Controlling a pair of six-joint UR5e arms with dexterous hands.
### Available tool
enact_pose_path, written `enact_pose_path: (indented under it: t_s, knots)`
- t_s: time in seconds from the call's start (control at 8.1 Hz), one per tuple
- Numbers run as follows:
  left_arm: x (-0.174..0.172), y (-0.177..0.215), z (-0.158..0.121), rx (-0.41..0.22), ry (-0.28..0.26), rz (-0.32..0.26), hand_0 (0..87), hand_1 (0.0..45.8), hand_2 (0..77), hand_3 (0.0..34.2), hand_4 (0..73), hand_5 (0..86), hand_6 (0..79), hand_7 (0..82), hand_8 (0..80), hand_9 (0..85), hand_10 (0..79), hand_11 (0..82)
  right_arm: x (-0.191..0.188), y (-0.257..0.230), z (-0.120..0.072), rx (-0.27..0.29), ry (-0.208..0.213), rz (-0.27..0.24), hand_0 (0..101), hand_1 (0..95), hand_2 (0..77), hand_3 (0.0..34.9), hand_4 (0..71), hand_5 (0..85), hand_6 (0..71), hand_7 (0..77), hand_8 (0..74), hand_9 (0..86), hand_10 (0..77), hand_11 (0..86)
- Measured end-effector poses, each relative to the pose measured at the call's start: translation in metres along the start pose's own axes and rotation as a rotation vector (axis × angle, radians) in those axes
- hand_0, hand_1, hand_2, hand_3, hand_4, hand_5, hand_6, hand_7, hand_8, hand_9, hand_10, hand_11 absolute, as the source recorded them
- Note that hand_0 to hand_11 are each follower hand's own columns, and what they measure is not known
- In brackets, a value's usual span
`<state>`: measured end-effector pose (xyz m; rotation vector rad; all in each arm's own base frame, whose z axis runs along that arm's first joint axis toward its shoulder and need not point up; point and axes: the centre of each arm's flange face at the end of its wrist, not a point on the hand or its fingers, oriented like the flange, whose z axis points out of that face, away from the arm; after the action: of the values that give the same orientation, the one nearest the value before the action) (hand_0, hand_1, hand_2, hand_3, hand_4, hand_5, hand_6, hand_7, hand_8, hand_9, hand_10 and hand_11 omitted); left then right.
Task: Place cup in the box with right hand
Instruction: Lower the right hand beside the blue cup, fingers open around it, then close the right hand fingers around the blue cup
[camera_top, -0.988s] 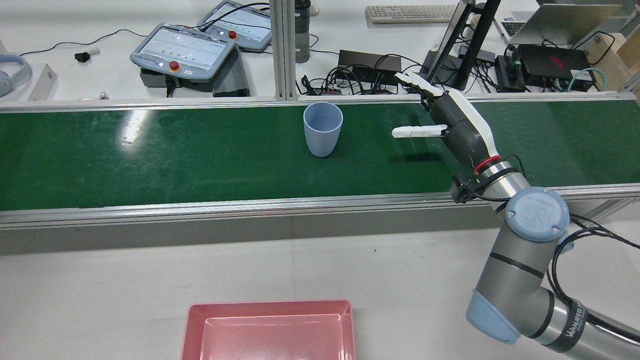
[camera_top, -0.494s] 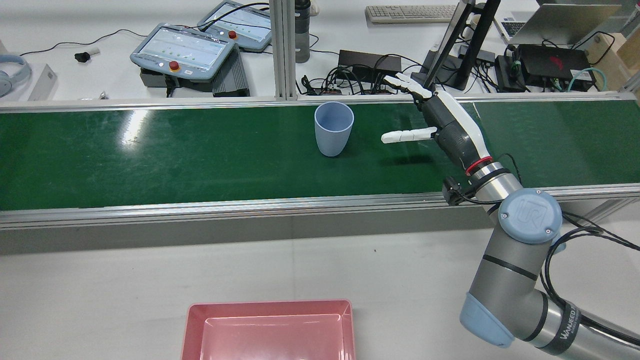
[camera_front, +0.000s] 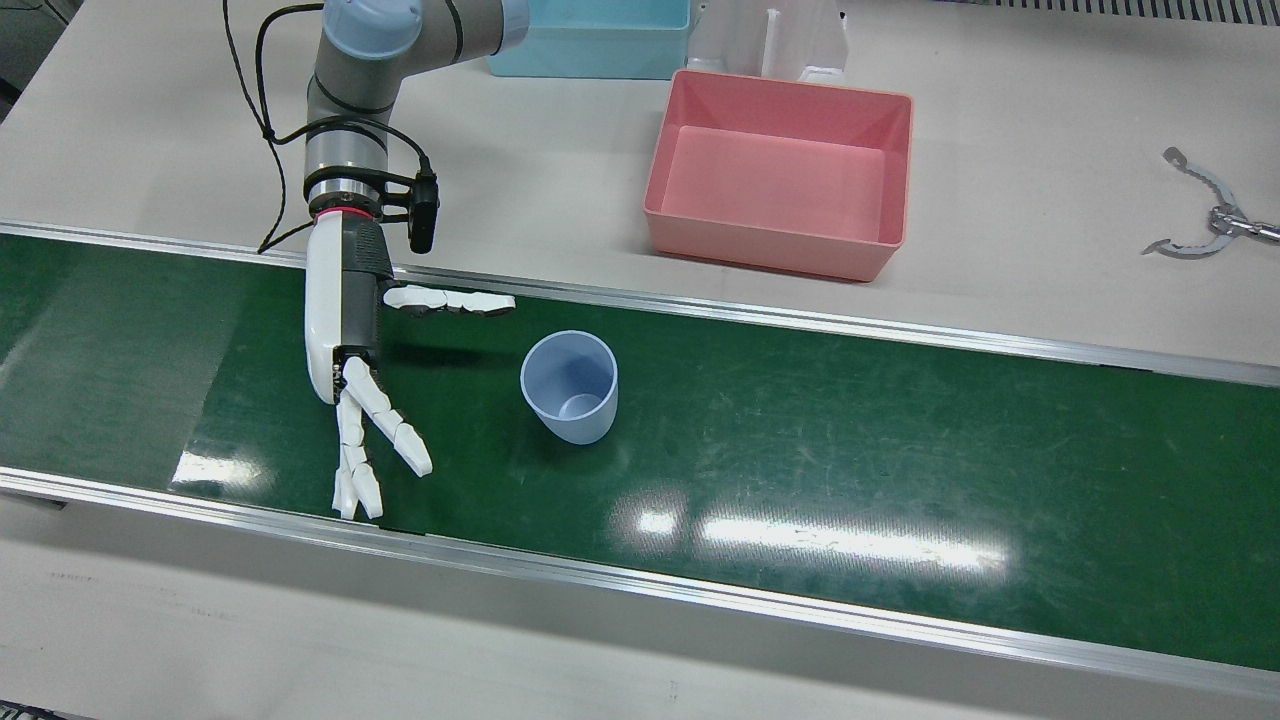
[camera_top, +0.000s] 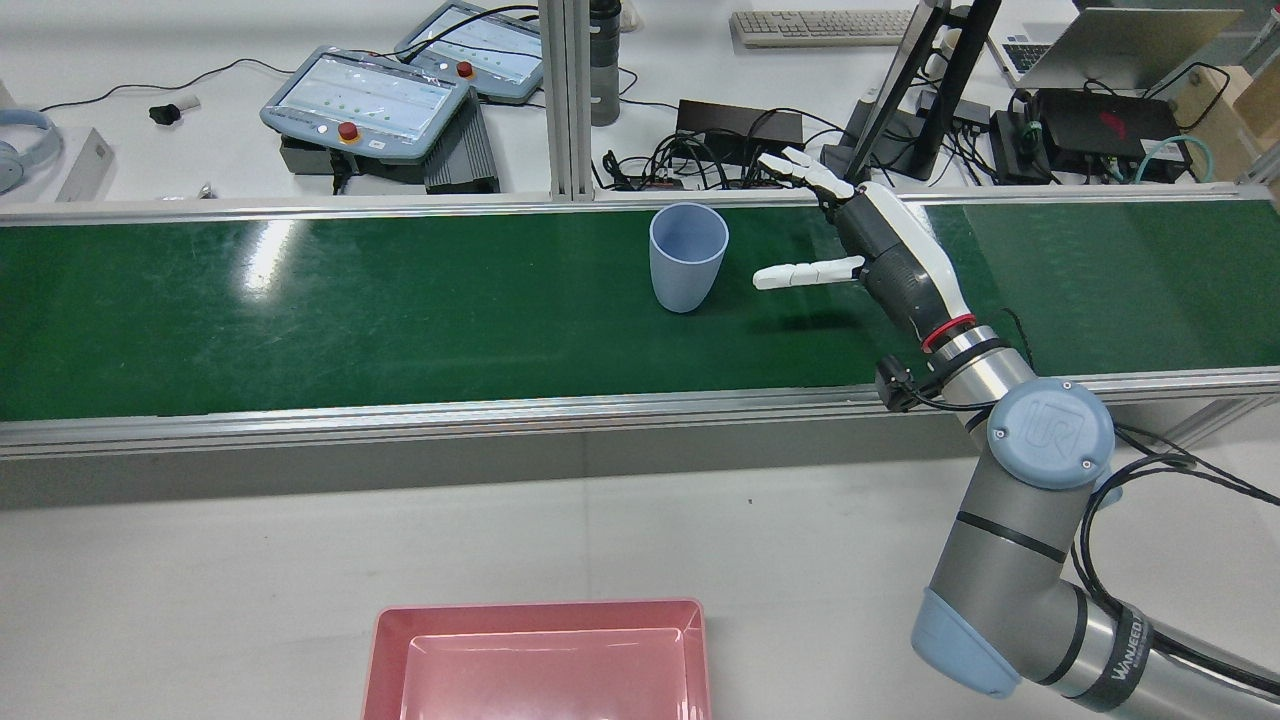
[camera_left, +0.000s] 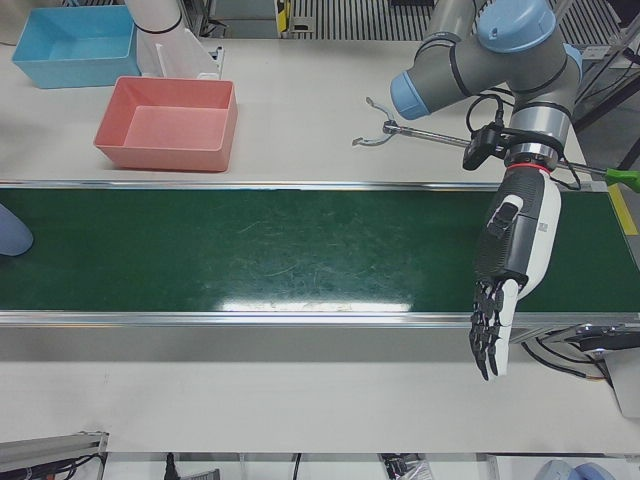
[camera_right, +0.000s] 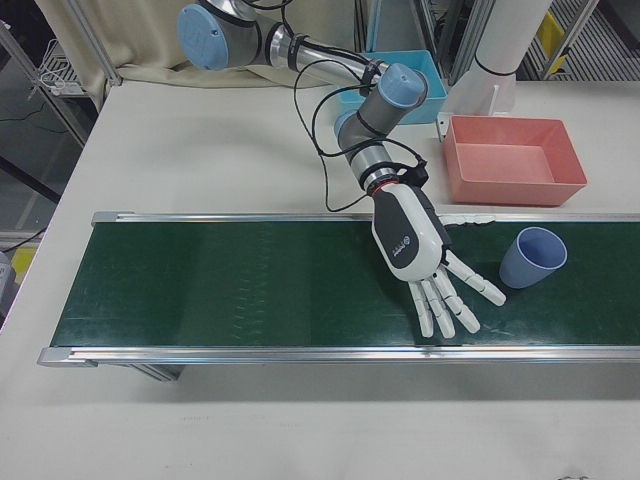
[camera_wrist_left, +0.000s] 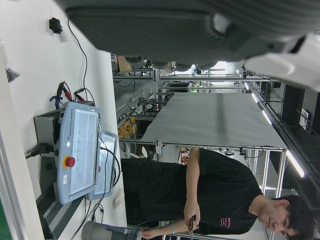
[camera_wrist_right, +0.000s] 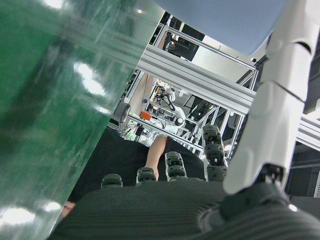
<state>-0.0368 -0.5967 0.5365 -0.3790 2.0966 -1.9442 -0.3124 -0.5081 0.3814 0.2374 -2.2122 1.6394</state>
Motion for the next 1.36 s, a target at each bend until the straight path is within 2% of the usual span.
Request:
enact_pose_path:
  t_s: [0.37,0.74,1.36]
  knots:
    - [0.0,0.0,0.0,0.0,0.0,0.0,0.0,0.5,0.5,0.0,0.0,0.0,0.0,0.0,0.0,0.0,0.0,0.0,0.008,0.013,0.001,-0.017,0.01,-0.008,50,20.2,3.8,10.8,0.5,4.9,5.4,16.4,1.1,6.0,0.5,1.1]
    - [0.0,0.0,0.0,0.0,0.0,0.0,0.0,0.5,0.5,0.0,0.0,0.0,0.0,0.0,0.0,0.0,0.0,0.0,0.024,0.009,-0.001,-0.008,0.036,-0.022,50,19.6,5.5,10.8,0.5,4.9,5.4,16.4,1.1,6.5,0.5,1.1]
    - [0.0,-0.001,0.0,0.002,-0.001,0.0,0.0,0.5,0.5,0.0,0.0,0.0,0.0,0.0,0.0,0.0,0.0,0.0,0.025,0.012,0.001,-0.013,0.037,-0.016,50,19.6,3.8,10.9,0.5,4.9,5.4,15.3,2.2,6.5,0.0,0.0]
